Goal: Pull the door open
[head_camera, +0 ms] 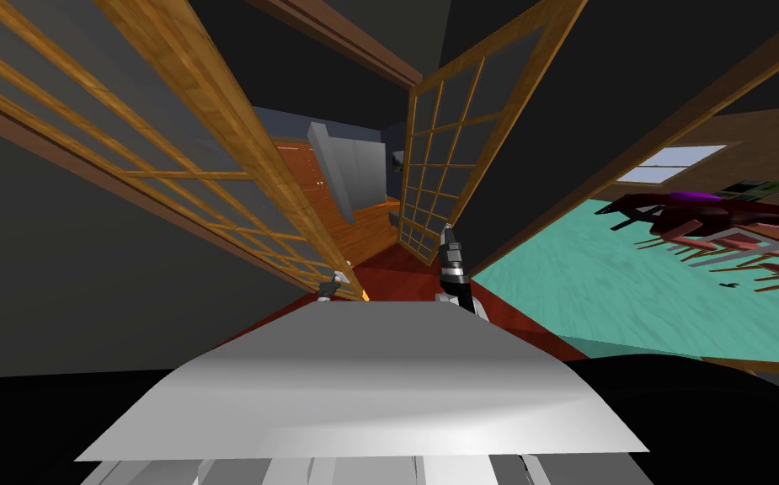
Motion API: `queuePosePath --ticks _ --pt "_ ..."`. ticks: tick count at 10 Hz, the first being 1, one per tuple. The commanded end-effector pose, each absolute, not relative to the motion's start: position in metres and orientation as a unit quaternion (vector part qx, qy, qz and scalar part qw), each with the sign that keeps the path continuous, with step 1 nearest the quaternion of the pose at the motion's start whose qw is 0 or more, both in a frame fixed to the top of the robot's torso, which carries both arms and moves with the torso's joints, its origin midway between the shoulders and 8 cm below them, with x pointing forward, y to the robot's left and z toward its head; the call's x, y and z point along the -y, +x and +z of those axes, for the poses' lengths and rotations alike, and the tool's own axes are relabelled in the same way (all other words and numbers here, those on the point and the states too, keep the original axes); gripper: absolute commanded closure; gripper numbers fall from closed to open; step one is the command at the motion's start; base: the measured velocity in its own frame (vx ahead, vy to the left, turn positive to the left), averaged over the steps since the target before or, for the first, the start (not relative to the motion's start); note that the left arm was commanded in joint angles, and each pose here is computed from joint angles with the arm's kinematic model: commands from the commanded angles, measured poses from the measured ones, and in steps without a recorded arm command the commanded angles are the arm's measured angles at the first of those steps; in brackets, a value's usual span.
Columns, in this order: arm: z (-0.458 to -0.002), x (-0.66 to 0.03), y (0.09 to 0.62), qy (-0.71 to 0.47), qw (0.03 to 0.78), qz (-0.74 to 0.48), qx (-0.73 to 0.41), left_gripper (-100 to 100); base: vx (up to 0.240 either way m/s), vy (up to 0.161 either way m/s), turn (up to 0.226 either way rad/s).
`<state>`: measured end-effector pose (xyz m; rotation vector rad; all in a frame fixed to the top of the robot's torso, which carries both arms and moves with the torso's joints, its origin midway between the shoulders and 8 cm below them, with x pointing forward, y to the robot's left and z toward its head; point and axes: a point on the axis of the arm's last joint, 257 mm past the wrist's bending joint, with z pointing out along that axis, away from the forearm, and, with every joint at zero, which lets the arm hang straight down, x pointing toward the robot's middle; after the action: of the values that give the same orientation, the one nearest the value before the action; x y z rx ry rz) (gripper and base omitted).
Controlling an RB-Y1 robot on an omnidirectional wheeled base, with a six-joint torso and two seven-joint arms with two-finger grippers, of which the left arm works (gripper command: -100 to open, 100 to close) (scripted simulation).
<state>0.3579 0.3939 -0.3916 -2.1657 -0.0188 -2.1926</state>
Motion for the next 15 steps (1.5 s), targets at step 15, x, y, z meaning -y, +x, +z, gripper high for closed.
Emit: queuePosePath --ticks 15 --pt "-0.397 -0.354 0.332 -0.705 -0.033 -0.707 -0.039 -100 -0.081 0.039 -0.033"
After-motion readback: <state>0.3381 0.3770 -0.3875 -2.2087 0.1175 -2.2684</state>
